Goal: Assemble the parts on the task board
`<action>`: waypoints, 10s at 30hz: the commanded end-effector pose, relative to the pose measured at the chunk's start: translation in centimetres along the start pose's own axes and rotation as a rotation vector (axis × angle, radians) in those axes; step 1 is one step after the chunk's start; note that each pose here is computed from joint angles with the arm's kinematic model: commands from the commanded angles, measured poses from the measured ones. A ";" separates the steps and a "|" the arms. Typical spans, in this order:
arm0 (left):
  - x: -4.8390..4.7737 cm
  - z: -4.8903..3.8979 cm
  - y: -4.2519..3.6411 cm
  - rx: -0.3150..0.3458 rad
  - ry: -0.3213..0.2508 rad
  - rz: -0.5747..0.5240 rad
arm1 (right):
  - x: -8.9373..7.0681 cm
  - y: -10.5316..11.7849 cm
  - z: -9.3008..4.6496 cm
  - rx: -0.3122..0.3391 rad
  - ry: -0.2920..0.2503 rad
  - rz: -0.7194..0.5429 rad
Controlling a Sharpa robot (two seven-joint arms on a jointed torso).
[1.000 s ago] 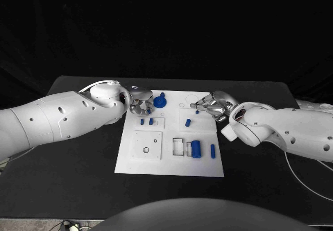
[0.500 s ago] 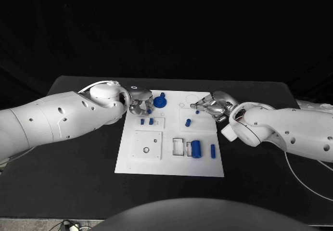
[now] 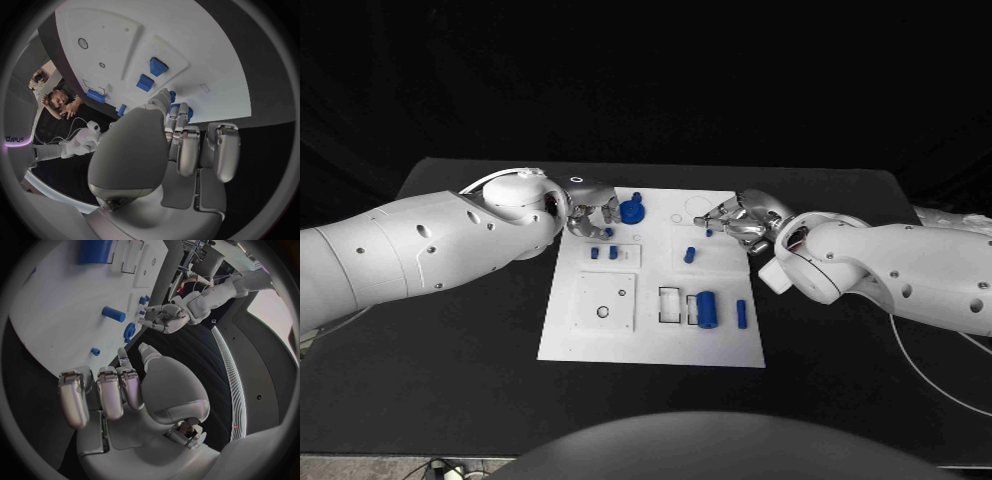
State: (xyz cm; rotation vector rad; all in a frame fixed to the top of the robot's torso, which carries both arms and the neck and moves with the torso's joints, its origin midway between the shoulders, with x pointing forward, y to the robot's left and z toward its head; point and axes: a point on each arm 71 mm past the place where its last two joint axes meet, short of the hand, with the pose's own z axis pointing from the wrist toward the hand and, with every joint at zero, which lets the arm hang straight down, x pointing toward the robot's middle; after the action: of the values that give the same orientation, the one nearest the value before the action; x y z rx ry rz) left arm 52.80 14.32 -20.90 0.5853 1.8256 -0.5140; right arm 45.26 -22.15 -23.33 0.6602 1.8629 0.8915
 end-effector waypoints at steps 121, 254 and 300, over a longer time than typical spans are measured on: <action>-0.12 -7.23 3.05 -0.004 -0.775 -0.820 | 0.4 1.7 2.2 0.024 0.025 -1.025; 0.09 -7.12 3.73 -0.024 -0.762 -0.815 | -0.6 5.3 0.6 -0.143 -0.112 -0.832; 0.10 -7.10 3.68 -0.021 -0.760 -0.816 | 7.0 9.2 1.3 -0.278 0.140 -0.595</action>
State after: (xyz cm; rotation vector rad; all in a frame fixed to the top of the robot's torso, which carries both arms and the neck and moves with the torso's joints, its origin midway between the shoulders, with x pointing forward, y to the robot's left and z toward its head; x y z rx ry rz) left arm 49.89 21.75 -19.07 -0.4000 1.2481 -1.0639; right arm 44.34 -11.28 -19.77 -0.1020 1.8392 0.7678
